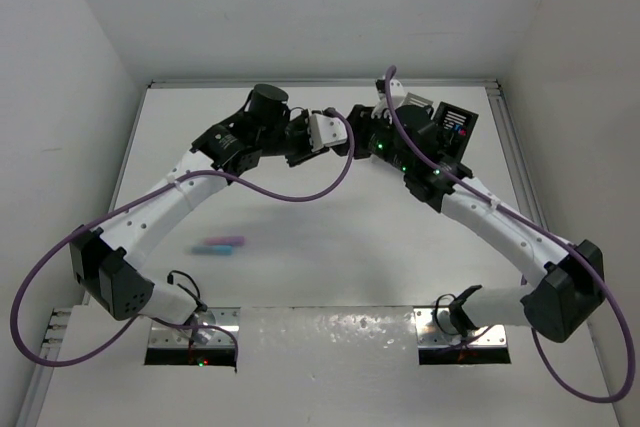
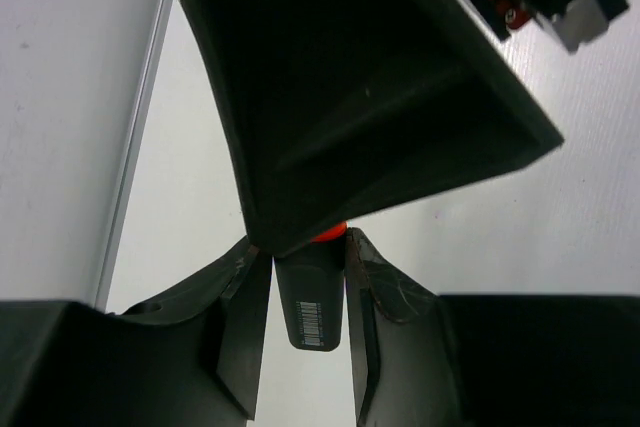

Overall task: Sort the stationery into containers
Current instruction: Pick up the pen from the center of the board, then place the pen in the storage box.

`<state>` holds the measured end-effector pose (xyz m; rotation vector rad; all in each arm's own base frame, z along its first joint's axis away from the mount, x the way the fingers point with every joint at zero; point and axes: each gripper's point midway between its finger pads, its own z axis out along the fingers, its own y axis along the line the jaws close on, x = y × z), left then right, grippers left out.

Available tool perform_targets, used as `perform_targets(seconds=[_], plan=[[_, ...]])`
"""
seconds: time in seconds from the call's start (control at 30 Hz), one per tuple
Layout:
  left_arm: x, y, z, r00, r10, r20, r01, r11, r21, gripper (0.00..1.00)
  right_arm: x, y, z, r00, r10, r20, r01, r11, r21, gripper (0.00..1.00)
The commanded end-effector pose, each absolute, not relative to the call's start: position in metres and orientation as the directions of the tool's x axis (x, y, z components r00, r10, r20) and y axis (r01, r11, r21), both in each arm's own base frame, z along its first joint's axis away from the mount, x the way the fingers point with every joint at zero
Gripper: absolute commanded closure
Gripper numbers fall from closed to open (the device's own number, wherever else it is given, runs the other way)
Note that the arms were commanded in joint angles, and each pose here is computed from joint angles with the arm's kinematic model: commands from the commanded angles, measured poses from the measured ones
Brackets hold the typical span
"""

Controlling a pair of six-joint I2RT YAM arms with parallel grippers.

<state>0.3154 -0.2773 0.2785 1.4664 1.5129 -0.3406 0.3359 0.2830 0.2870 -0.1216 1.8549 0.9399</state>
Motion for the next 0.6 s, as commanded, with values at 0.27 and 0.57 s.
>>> perform_targets(seconds=[0.27,0.57], plan=[[0.316,-0.282,0.311,0.222,0.547,-0.807,0.853,0.293,0.433,1.0,0.335,0.305,0.308,-0.475,0.32,-0.82,-0.531,0.638,0.557,1.0],[0.33,-0.234,0.29,0.05,0.61,-0.791,0.772,0.478,0.418,0.0,0.404,0.166,0.309,-0.347,0.122,-0.93,-0.204,0.958,0.202,1.0]])
